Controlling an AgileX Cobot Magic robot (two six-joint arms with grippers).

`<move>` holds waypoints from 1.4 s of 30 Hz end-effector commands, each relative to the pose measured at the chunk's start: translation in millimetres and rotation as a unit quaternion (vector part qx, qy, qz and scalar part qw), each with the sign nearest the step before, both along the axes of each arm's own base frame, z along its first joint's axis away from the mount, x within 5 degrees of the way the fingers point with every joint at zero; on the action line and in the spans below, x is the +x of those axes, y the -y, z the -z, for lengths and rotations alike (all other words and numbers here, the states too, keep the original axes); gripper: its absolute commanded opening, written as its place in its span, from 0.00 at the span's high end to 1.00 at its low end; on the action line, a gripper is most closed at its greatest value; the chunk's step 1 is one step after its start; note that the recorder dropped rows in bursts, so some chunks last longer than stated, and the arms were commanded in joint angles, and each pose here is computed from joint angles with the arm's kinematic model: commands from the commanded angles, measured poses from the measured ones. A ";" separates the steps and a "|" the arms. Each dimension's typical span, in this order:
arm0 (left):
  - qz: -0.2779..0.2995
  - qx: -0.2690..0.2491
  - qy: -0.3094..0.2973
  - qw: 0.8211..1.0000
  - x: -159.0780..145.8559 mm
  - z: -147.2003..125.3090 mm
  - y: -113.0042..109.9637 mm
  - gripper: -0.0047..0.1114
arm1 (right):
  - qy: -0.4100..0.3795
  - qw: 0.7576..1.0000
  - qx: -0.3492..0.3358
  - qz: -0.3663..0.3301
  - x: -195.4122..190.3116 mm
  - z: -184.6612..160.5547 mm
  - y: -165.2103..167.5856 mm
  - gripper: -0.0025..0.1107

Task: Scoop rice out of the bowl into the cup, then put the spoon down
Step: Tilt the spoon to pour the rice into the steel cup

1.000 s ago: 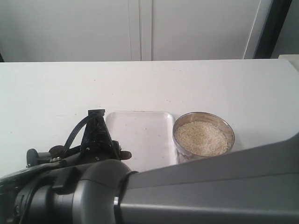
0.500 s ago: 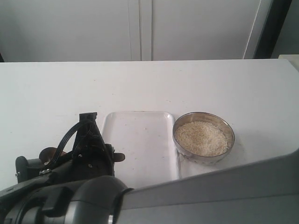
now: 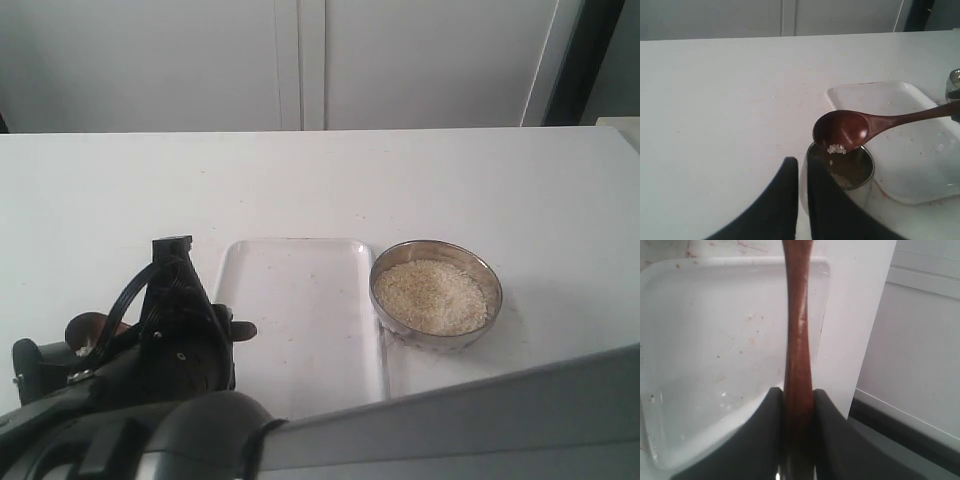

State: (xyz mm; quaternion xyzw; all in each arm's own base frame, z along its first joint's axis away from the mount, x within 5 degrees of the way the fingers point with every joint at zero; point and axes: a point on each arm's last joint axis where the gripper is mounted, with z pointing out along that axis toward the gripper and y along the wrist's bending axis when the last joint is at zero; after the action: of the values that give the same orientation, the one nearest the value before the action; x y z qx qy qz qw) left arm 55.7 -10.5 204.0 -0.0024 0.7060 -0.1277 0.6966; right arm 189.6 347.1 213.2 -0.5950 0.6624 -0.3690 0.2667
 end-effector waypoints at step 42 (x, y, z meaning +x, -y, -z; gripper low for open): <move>0.003 -0.006 0.004 1.000 -0.3 -2.4 0.3 0.84 | 0.046 0.999 -0.013 -0.017 2.3 -13.3 12.2 0.98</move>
State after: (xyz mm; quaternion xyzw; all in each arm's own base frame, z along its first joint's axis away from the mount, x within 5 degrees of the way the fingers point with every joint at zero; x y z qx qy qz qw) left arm 55.7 -10.5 204.0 -0.0024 0.7060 -0.1277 0.6966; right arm 192.2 339.6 214.1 -0.6096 0.6196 -0.4075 0.2799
